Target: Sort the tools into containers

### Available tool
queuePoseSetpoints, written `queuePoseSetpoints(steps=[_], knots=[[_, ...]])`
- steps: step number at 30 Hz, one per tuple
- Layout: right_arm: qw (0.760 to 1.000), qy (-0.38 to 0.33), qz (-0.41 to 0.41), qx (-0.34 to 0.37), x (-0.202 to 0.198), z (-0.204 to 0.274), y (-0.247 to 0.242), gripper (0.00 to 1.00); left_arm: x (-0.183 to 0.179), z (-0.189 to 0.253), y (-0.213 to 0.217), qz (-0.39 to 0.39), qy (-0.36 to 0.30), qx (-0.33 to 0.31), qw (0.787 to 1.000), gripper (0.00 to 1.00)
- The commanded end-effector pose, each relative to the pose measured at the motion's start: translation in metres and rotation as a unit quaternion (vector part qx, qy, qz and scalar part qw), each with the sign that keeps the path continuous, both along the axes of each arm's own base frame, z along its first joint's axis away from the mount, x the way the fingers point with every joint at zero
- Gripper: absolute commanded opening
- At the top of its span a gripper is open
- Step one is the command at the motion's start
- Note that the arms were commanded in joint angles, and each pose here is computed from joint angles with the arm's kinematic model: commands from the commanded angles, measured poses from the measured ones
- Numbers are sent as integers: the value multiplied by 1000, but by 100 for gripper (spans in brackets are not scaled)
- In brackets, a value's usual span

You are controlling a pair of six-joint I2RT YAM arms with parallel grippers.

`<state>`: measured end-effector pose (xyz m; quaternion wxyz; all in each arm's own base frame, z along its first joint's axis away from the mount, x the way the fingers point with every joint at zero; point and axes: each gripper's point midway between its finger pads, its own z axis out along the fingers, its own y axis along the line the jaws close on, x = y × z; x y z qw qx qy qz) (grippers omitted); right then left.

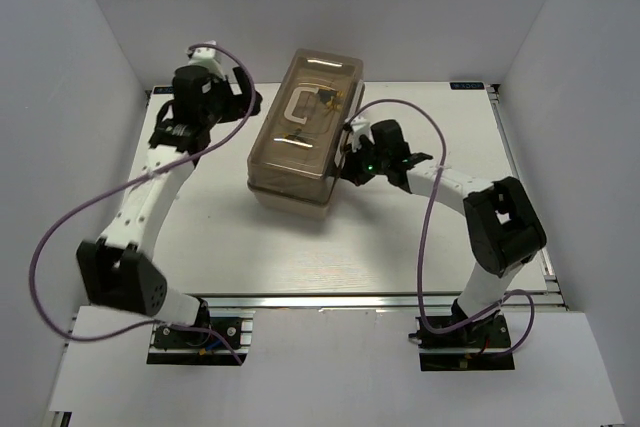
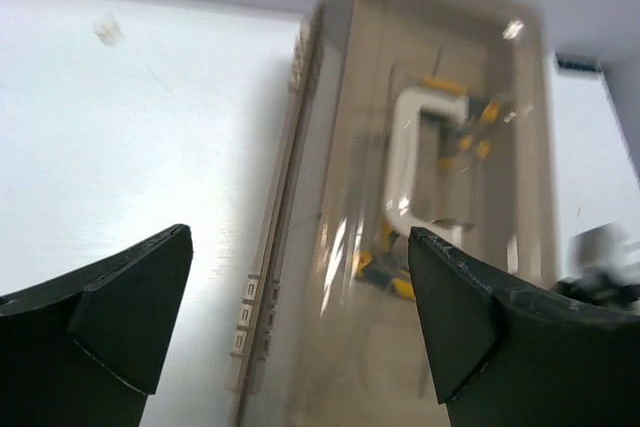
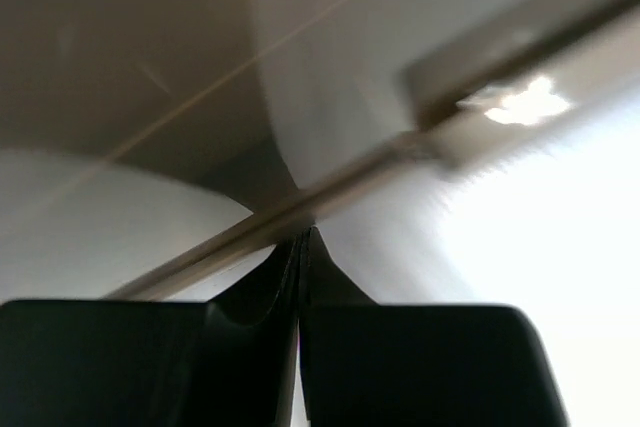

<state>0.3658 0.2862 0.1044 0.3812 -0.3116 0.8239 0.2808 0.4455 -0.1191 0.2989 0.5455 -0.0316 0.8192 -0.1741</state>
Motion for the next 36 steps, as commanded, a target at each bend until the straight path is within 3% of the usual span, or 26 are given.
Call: queuePoseSetpoints(steps=[1, 7, 12, 18, 20, 24, 27, 29, 30, 31, 36], knots=[[995, -75, 59, -4, -2, 24, 35, 0, -39, 53, 37, 64, -58, 29, 996, 98], [987, -127, 100, 0, -18, 39, 93, 0, -76, 28, 59, 88, -39, 57, 994, 98], [983, -145, 109, 9, -11, 65, 122, 0, -48, 9, 57, 81, -26, 62, 994, 98], [971, -183, 156, -5, -51, 76, 72, 0, 16, 16, 32, 38, -22, 36, 998, 98], [965, -190, 181, 10, -65, 80, 53, 0, 38, -1, 19, 17, -5, 26, 1000, 98], [951, -241, 191, 27, -96, 100, 14, 0, 79, 2, 8, 13, -16, 4, 1000, 98], [953, -238, 188, 23, -116, 87, -6, 0, 113, 16, -3, 1, -40, -6, 999, 98], [954, -241, 175, 28, -122, 90, -13, 0, 128, 8, -9, -12, -31, -8, 999, 98], [956, -238, 170, 27, -124, 88, -16, 0, 138, -26, -21, -43, 5, -10, 999, 98], [958, -231, 166, 26, -126, 83, -19, 0, 145, -18, -28, -62, -2, -18, 998, 98], [962, -231, 143, 24, -123, 83, -31, 0, 137, -62, -69, -180, 43, -70, 980, 98]])
